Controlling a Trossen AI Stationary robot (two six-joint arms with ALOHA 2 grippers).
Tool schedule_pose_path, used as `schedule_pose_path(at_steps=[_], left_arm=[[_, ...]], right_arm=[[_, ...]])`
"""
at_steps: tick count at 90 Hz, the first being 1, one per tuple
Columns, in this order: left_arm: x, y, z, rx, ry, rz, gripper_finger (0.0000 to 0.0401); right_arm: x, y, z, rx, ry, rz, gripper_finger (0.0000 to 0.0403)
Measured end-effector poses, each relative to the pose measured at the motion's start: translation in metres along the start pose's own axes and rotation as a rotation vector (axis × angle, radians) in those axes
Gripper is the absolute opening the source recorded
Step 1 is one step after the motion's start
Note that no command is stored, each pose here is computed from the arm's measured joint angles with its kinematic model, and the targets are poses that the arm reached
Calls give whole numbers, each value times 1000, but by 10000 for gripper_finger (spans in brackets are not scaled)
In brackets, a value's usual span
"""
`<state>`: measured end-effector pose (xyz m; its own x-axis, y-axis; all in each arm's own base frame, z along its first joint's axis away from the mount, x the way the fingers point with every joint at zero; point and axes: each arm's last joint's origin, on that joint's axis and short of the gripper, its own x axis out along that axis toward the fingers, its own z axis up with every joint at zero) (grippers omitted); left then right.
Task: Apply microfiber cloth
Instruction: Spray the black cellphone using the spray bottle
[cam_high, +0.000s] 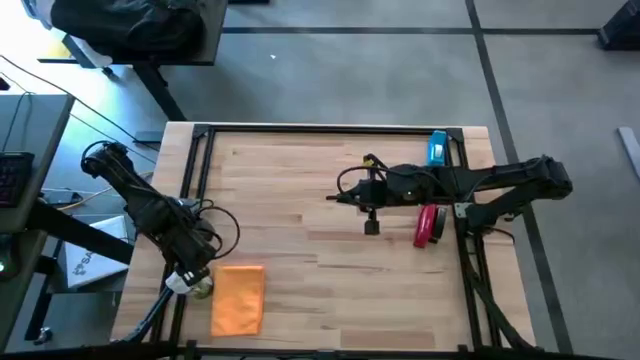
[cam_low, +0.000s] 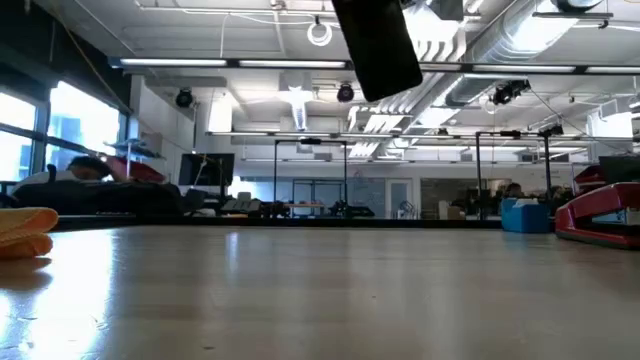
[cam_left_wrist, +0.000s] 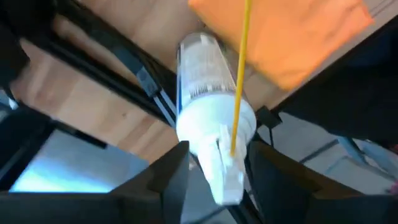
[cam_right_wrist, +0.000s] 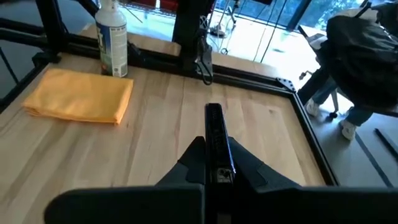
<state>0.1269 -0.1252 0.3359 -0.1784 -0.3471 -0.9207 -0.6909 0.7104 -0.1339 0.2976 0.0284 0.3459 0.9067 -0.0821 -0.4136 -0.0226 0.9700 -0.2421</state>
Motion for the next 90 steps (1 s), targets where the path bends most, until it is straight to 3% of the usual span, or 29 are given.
schedule_pose_path(at_steps=[24, 44, 64, 90], left_arm=[[6, -9, -11, 24, 54, -38, 166], [18, -12, -19, 37, 43, 75, 163], [20, -13, -18, 52, -37, 90, 162], [20, -14, -17, -28, -62, 76, 154]], right_arm=[[0, 0, -1, -17, 6, 1, 0], [0, 0, -1, -18, 14, 1, 0], [0, 0, -1, -18, 15, -3, 0], [0, 0, -1, -20, 15, -3, 0]])
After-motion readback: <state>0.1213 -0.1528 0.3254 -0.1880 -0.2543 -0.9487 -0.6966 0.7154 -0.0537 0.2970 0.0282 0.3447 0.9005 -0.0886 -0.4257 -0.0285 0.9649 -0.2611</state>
